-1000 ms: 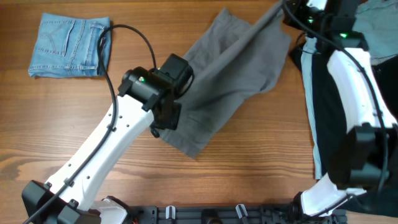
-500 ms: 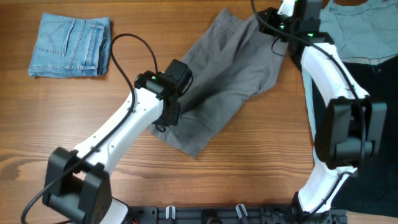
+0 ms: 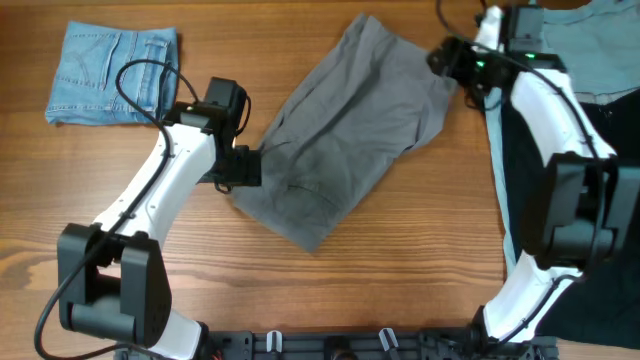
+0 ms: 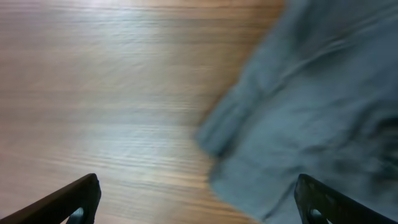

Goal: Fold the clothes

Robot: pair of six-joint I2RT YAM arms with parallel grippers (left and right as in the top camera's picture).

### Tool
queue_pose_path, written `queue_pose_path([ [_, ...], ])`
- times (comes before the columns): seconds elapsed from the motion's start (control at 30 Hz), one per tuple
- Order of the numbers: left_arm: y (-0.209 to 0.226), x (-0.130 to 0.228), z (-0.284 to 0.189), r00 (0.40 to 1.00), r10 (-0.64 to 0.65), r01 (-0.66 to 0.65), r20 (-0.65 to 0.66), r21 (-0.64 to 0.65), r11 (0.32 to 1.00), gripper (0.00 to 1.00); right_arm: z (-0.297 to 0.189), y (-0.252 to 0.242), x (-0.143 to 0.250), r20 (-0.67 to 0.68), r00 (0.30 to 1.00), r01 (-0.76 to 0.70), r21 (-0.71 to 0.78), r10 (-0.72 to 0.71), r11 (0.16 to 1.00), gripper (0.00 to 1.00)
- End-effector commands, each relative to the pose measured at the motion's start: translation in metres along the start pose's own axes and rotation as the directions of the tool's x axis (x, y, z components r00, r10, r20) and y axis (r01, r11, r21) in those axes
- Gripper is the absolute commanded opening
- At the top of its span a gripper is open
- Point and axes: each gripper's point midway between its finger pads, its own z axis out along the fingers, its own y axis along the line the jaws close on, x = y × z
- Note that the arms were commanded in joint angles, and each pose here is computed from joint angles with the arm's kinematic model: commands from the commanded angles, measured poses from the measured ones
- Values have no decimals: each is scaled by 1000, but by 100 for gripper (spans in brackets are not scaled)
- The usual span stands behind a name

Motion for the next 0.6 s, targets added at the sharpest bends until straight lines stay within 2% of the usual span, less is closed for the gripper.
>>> queue_pose_path([
  [0.0,-31,5,12,993,120,-116,-10,174,978,100,-19,-6,15,-67,998,-4,29,5,1000,84],
  [0.17,-44,7,35,985,174,-173,14,235,957,100,-23,-15,44,-181,983,-1,68,13,998,82],
  [0.23,-45,11,47,984,175,-170,-1,233,957,94,-24,-16,50,-205,978,-11,75,26,997,81],
  [0.27,-42,16,64,984,177,-169,-16,214,962,63,-26,-18,57,-233,972,-2,78,20,997,76],
  [0.3,-40,16,69,984,176,-169,-18,203,965,51,-26,-18,58,-237,971,2,78,16,997,75],
  [0.37,-40,15,78,985,173,-166,-19,191,967,36,-27,-19,61,-252,968,4,81,17,997,74],
  [0.47,-38,14,91,985,169,-163,-25,173,971,7,-29,-20,67,-275,961,13,83,10,996,70],
  [0.5,-34,15,94,988,150,-143,-35,147,979,4,-30,-20,69,-283,959,11,85,14,996,69],
  [0.57,-3,17,100,997,40,-42,-61,-27,999,4,-32,-20,74,-301,953,6,91,22,996,68],
])
